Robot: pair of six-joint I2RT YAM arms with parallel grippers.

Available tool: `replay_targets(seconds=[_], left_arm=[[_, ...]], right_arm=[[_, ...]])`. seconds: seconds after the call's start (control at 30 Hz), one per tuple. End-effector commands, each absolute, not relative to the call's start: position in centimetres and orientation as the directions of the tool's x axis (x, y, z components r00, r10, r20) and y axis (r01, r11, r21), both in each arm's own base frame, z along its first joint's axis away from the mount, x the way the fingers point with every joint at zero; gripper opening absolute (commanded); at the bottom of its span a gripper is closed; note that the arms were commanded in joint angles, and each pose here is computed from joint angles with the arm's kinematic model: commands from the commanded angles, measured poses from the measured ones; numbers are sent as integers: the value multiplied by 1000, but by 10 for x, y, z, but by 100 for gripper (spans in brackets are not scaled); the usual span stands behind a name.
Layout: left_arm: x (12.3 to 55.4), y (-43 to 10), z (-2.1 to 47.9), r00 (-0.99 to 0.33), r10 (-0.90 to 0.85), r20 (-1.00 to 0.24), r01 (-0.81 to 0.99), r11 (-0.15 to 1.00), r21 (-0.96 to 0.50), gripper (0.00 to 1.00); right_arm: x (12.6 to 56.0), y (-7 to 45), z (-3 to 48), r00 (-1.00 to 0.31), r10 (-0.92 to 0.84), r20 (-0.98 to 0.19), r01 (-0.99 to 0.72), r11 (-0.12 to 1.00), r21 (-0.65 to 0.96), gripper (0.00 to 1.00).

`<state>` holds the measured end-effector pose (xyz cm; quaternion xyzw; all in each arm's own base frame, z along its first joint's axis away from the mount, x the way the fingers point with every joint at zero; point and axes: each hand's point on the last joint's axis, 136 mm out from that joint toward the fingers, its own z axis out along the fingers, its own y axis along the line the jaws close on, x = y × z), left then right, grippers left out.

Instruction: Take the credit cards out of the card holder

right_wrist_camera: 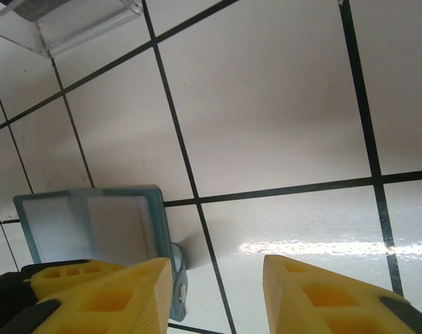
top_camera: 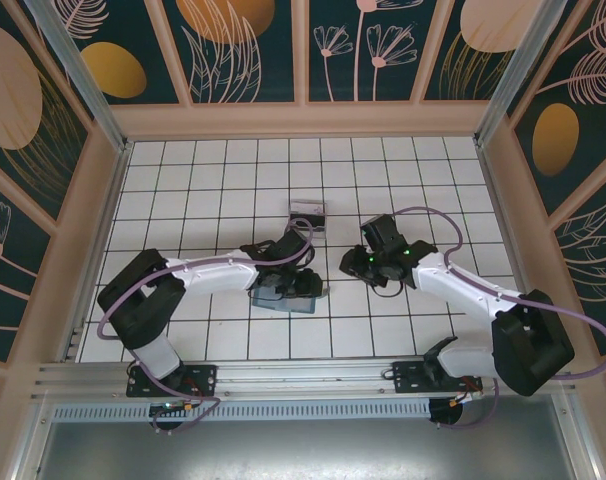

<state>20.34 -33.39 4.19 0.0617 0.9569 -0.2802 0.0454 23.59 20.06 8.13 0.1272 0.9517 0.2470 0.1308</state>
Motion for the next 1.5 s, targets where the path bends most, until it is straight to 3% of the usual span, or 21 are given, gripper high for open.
replay_targets(seconds=[0.0, 0.57, 1.23, 1.47], left_arm=[[197, -335, 27, -993, 94, -77, 120, 843, -524, 35], [199, -298, 15, -992, 90, -90, 116, 934, -339, 36], [208, -287, 27, -988, 83, -128, 116, 957, -268, 36], [213, -271, 29, -985, 86, -147, 111, 979, -173, 36]], right_arm=[[232, 194, 78, -934, 305, -187, 181, 853, 489, 40], [232, 193, 76, -937, 294, -187, 175, 862, 476, 41], [231, 192, 71, -942, 282, -183, 168, 866, 471, 41], [231, 193, 70, -944, 277, -182, 164, 867, 471, 41]])
